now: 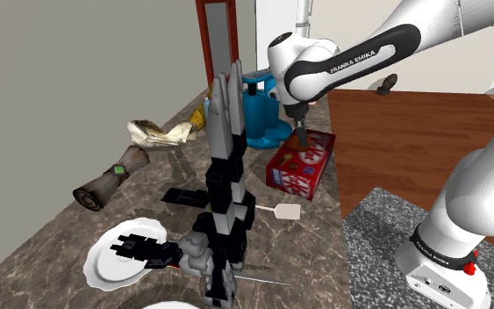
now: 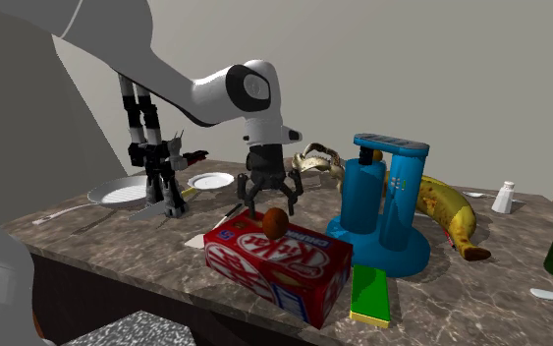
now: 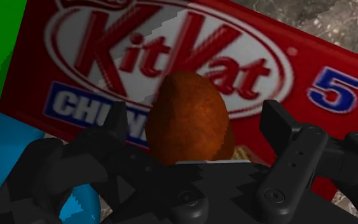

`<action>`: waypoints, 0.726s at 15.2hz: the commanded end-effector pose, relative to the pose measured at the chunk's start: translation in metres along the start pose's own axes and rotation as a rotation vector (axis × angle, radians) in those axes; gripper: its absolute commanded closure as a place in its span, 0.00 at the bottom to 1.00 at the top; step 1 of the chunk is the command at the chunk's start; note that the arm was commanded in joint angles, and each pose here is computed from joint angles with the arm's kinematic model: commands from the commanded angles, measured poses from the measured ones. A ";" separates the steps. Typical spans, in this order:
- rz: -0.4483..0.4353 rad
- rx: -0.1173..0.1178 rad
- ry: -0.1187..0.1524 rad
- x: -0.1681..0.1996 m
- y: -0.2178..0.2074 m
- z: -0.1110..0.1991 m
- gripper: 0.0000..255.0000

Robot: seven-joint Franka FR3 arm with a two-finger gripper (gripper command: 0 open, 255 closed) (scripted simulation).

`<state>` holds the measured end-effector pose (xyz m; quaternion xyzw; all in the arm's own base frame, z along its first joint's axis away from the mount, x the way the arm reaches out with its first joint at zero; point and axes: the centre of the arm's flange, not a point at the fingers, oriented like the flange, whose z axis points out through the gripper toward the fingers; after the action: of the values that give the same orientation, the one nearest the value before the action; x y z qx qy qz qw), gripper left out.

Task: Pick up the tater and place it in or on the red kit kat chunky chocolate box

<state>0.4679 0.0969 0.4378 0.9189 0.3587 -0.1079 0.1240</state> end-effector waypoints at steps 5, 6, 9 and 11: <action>0.000 0.000 0.000 0.000 0.000 -0.050 0.00; 0.000 0.000 0.000 0.000 0.000 -0.050 0.00; 0.000 0.000 0.000 0.000 0.000 -0.050 0.00; 0.000 0.000 0.000 0.000 0.000 -0.050 0.00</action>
<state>0.4735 0.1120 0.4846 0.9189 0.3587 -0.1079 0.1240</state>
